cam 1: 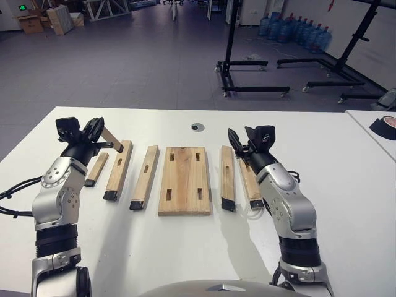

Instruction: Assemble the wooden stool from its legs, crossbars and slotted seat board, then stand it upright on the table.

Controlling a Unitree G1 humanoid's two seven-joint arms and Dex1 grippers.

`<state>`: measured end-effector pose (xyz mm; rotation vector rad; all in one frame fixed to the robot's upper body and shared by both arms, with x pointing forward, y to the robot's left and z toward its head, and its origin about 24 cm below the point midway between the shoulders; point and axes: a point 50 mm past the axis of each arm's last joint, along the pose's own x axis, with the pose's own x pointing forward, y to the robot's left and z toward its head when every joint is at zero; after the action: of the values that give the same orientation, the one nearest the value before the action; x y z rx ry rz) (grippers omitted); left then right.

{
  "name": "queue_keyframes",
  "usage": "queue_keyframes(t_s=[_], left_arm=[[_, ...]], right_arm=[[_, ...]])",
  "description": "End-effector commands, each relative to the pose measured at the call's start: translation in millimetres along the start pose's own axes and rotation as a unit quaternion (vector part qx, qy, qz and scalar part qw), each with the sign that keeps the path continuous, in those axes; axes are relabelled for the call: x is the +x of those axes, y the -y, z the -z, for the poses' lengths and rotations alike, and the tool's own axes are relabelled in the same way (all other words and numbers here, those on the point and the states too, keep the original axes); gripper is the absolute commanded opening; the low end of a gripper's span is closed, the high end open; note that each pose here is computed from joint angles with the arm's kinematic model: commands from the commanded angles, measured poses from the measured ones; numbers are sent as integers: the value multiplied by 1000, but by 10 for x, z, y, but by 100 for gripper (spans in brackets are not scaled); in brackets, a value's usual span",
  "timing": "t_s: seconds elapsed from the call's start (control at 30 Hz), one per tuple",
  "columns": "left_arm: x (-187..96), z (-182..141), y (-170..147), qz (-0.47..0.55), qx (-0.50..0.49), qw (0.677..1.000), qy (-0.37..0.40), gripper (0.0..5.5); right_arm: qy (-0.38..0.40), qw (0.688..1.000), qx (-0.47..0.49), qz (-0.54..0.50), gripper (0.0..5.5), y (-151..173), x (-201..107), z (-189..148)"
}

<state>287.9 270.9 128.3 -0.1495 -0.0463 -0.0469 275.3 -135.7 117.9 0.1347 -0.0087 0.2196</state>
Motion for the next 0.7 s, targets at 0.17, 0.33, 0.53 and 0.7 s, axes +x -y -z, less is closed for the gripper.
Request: queue_keyframes(t_s=[0.17,0.33,0.53,0.7], left_arm=[[59,95,15,-16,-14,999,-24,39],[51,167,-40,-27,5,999,-37,39],[61,271,-107,-41,4,998,-49,39],[38,383,-107,-50,19,996,-72,39]], right_arm=[[-5,999,-34,-7,292,-102,-10,68],[-1,999,-32,-8,292,-137,-13,72],[-2,999,-44,-13,292,-143,7,62],[-1,998,-53,-19,292,-161,7,46]])
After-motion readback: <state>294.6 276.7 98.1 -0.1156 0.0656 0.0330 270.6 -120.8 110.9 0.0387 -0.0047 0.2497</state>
